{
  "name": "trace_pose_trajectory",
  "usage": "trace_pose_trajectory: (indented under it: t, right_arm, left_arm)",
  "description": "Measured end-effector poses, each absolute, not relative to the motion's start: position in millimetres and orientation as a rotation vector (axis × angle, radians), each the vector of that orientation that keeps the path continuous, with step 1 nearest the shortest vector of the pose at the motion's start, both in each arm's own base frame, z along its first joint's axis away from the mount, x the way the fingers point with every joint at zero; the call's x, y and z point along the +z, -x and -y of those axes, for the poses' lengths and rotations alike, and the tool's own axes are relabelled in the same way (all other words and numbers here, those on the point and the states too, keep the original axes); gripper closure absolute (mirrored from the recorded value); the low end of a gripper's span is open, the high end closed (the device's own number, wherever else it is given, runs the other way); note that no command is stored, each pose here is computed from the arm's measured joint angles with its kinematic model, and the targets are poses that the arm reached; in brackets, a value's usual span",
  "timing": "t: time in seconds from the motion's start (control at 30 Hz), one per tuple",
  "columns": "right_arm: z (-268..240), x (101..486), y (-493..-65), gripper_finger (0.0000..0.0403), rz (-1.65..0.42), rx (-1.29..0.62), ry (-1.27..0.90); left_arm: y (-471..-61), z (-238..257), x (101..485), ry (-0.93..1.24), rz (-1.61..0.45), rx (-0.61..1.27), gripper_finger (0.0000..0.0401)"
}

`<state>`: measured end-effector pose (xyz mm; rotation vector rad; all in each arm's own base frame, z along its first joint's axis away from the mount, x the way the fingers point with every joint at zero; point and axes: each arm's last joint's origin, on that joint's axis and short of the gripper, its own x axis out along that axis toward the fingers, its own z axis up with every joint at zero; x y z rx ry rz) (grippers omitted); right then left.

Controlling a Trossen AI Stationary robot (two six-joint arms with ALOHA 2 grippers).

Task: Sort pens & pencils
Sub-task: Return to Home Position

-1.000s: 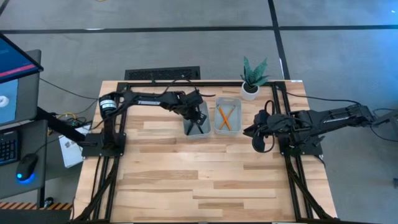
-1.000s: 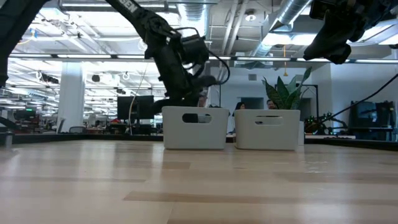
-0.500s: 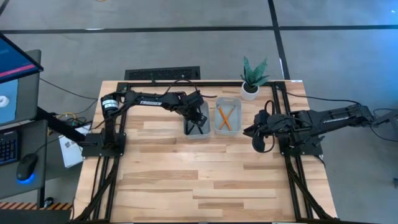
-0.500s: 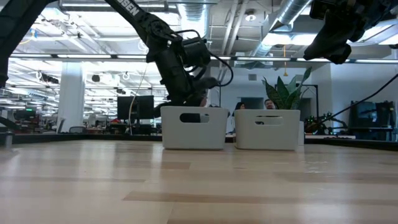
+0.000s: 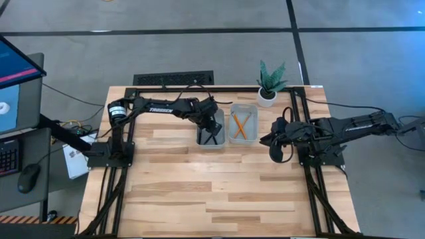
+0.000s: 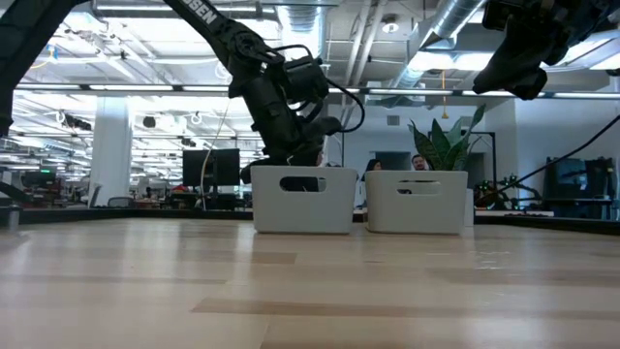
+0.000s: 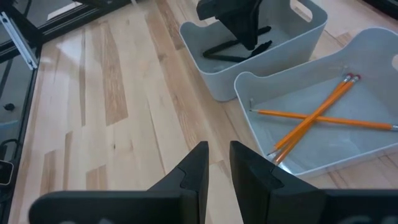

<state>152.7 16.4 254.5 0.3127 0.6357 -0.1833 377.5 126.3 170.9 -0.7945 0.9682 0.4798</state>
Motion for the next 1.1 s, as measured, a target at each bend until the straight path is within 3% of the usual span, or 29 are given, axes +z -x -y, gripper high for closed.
trace_pose_trajectory:
  t: [0.37,0.6,0.87,1.1]
  right_arm:
    - [-16,255,-153,0.0314,-0.635,-0.183,-0.313]
    - [-16,255,-153,0.0314,-0.630,-0.184,-0.319]
    - [-12,257,-152,0.0314,-0.601,-0.242,-0.440]
    - [-9,283,-146,0.0314,-0.502,-0.219,-0.409]
  left_arm:
    - [-357,-134,225,0.719,-0.853,0.467,0.0314]
    - [-326,-123,284,0.629,-0.747,0.421,0.0314]
    - [-271,-77,369,0.456,-0.503,0.352,0.0314]
    - [-205,-28,426,0.297,-0.266,0.316,0.0314]
